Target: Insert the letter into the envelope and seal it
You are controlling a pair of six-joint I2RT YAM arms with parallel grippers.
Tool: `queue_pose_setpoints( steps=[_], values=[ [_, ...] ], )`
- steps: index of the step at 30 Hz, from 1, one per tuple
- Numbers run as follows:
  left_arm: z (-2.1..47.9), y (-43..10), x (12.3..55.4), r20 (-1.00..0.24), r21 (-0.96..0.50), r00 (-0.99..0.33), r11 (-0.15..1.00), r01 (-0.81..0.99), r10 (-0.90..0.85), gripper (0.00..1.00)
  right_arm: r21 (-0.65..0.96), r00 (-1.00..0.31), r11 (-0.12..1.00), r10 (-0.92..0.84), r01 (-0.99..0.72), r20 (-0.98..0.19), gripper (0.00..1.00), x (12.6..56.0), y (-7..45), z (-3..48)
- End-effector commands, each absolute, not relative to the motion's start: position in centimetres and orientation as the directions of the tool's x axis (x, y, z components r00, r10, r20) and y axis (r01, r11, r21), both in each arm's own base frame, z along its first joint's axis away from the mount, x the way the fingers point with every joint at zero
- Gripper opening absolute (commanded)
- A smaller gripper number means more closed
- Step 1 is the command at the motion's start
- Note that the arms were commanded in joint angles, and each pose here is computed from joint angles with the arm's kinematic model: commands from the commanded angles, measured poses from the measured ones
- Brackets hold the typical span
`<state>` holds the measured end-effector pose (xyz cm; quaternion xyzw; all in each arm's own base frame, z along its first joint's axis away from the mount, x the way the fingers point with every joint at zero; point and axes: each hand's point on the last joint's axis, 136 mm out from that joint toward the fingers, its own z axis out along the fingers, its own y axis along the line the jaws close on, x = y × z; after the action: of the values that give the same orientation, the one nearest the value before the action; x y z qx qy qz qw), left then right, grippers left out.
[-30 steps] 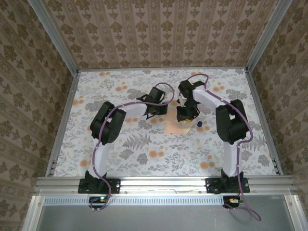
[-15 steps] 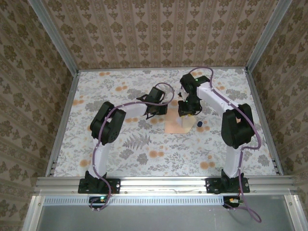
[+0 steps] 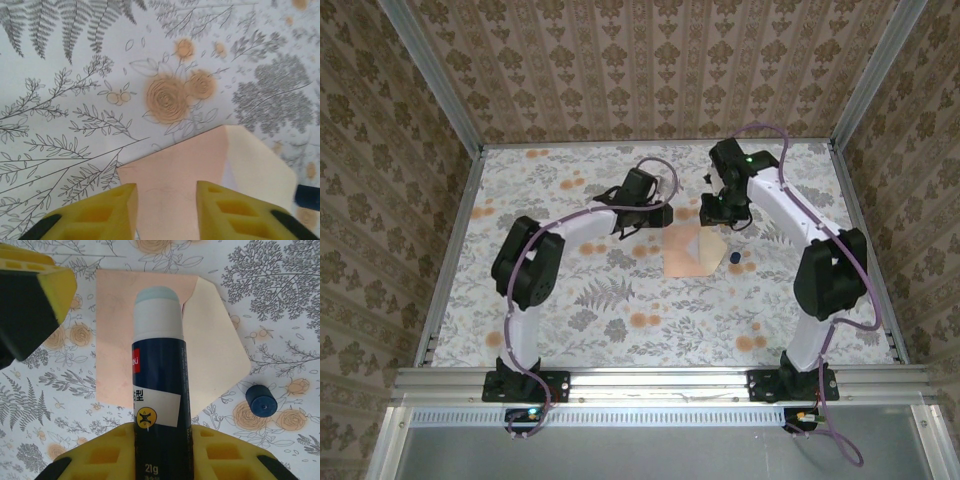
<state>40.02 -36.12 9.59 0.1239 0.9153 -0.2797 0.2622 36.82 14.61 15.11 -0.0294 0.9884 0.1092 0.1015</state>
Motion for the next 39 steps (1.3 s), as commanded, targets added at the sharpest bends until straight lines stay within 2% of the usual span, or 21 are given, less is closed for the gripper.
queue_pose_setpoints(
  steps=[1, 8, 17, 24, 30, 36, 39],
  values=[
    [12.9, -36.1, 40.0, -0.572, -0.475, -0.818, 0.788, 0.393, 0.063, 0.37, 0.201, -0.968, 0.978, -0.002, -0.054, -0.252, 0.02, 36.8, 13.8, 16.0],
    [15.5, -35.9, 39.8, -0.591, -0.506, -0.806, 0.764, 0.401, 0.031, 0.48, 0.208, -0.959, 0.977, 0.026, -0.035, -0.284, 0.02, 36.9, 13.1, 16.6],
    [17.7, -35.2, 39.4, -0.589, -0.563, -0.807, 0.728, 0.392, -0.021, 0.53, 0.225, -0.952, 0.974, 0.037, -0.034, -0.304, 0.02, 37.0, 13.0, 16.6],
    [22.5, -33.1, 38.6, -0.574, -0.712, -0.805, 0.578, 0.400, -0.150, 0.68, 0.332, -0.902, 0.936, 0.037, -0.120, -0.430, 0.03, 37.8, 15.0, 19.6],
    [25.5, -32.0, 37.0, -0.548, -0.782, -0.809, 0.475, 0.403, -0.215, 0.72, 0.480, -0.821, 0.841, 0.078, -0.250, -0.565, 0.04, 38.1, 18.1, 23.1],
    [27.1, -32.0, 36.0, -0.477, -0.858, -0.827, 0.358, 0.367, -0.296, 0.72, 0.511, -0.753, 0.789, 0.096, -0.341, -0.651, 0.04, 37.6, 20.7, 24.8],
    [27.4, -32.1, 35.1, -0.462, -0.870, -0.831, 0.342, 0.356, -0.311, 0.72, 0.503, -0.710, 0.776, 0.104, -0.380, -0.696, 0.04, 37.3, 22.0, 26.0]
  ],
)
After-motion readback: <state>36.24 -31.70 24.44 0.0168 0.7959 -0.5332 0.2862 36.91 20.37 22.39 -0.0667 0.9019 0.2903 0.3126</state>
